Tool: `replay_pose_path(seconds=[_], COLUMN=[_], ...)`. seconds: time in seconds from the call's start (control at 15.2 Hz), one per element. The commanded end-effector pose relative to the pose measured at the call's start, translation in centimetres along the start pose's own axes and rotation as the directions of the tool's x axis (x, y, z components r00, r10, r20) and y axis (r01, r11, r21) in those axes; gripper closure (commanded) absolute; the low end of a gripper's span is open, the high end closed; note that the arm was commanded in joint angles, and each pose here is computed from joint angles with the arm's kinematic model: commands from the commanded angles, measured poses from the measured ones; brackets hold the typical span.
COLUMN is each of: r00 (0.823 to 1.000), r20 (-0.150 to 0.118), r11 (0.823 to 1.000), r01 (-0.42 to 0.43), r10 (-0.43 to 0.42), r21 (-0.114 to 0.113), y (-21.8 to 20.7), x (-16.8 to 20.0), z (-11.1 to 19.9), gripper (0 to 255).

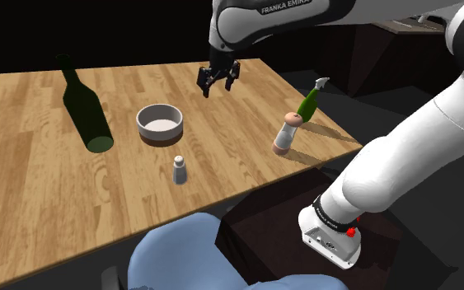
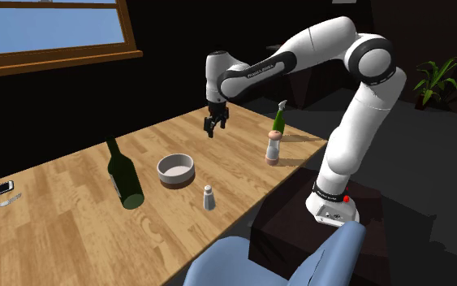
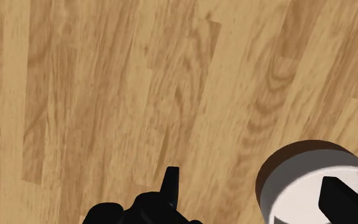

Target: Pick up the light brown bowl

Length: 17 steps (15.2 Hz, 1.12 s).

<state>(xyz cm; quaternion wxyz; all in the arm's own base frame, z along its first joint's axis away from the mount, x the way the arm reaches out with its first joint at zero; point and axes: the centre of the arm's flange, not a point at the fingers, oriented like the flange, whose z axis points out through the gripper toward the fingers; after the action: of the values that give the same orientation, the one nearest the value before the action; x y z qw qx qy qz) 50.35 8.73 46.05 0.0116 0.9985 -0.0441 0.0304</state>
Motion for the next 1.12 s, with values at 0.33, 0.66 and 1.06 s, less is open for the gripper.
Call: replay_pose_path(seconds=[0.33,0.66,1.06], r00=[1.0,1.0,1.0], r20=[0.004,0.008,0.01], r11=[1.0,1.0,1.0], r01=[-0.01,-0.016,-0.02], r10=[0.01,0.016,0.02], r21=[-0.004,-0.008,-0.01], y=[-3.6,-6.3,-7.9], x=[6.1,10.5,13.1], z=[5.8,10.1,13.7], gripper=[0,0,0])
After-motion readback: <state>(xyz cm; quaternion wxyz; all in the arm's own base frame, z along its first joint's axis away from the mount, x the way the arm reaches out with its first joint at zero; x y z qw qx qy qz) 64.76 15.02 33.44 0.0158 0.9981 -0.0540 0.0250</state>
